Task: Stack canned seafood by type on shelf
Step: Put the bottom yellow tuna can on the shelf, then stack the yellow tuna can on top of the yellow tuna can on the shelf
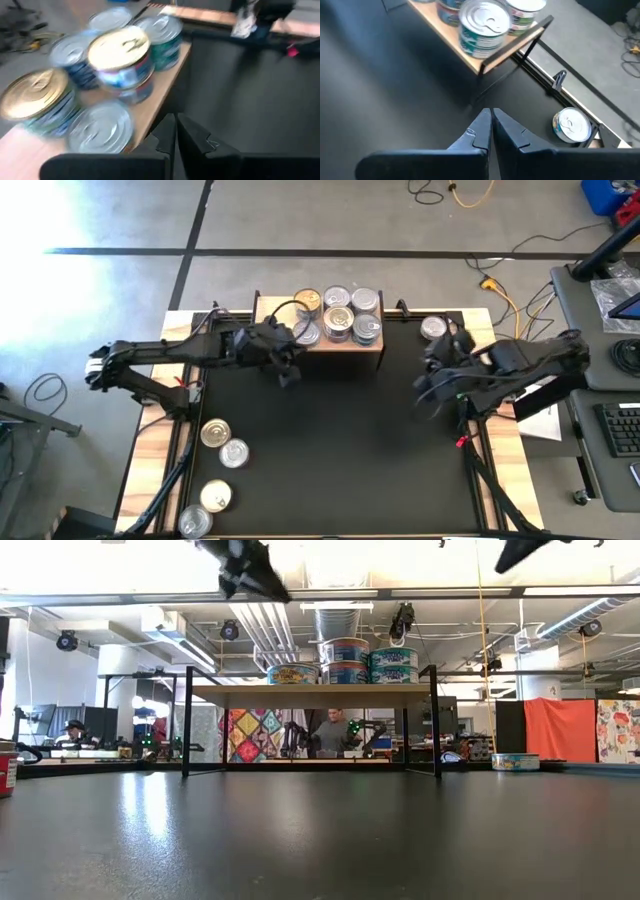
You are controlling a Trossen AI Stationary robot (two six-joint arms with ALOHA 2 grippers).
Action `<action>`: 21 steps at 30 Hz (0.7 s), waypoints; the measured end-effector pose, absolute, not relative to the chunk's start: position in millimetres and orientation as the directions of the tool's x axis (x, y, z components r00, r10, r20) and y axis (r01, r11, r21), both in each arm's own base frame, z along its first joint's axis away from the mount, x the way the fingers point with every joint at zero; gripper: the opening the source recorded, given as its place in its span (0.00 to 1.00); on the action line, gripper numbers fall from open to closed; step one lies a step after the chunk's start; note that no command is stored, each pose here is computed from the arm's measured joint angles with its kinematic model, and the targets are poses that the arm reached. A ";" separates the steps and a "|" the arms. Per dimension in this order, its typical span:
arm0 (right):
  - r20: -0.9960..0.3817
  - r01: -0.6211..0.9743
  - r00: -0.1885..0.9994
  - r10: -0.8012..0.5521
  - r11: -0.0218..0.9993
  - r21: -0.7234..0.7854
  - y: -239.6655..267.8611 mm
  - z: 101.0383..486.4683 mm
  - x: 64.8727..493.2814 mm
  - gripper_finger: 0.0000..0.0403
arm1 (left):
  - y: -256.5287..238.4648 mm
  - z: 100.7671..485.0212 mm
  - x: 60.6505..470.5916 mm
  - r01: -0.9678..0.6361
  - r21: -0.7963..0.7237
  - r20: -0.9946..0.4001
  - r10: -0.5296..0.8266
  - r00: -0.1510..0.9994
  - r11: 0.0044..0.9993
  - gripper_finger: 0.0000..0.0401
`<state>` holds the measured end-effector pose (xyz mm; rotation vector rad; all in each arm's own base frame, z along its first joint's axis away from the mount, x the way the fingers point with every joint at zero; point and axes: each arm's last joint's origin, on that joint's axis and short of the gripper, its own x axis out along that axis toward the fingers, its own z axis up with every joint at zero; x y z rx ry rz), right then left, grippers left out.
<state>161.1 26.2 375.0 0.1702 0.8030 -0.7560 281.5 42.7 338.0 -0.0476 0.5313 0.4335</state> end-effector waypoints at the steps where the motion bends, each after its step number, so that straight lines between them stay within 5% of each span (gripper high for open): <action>1: -0.698 0.671 0.466 -0.543 0.731 -0.120 23.8 375.3 152.5 0.02 | 42.4 342.2 286.5 -0.390 0.049 -0.497 0.361 0.789 0.919 0.00; 9: -0.597 0.705 0.599 -0.534 0.705 0.077 -1.8 384.0 71.3 0.02 | 47.9 378.0 319.9 -0.328 -0.014 -0.386 0.298 0.873 0.945 0.00; 21: -0.600 0.668 0.627 -0.497 0.739 0.085 -12.7 351.1 25.9 0.02 | 78.4 374.1 335.7 -0.423 -0.096 -0.342 0.369 0.864 0.901 0.00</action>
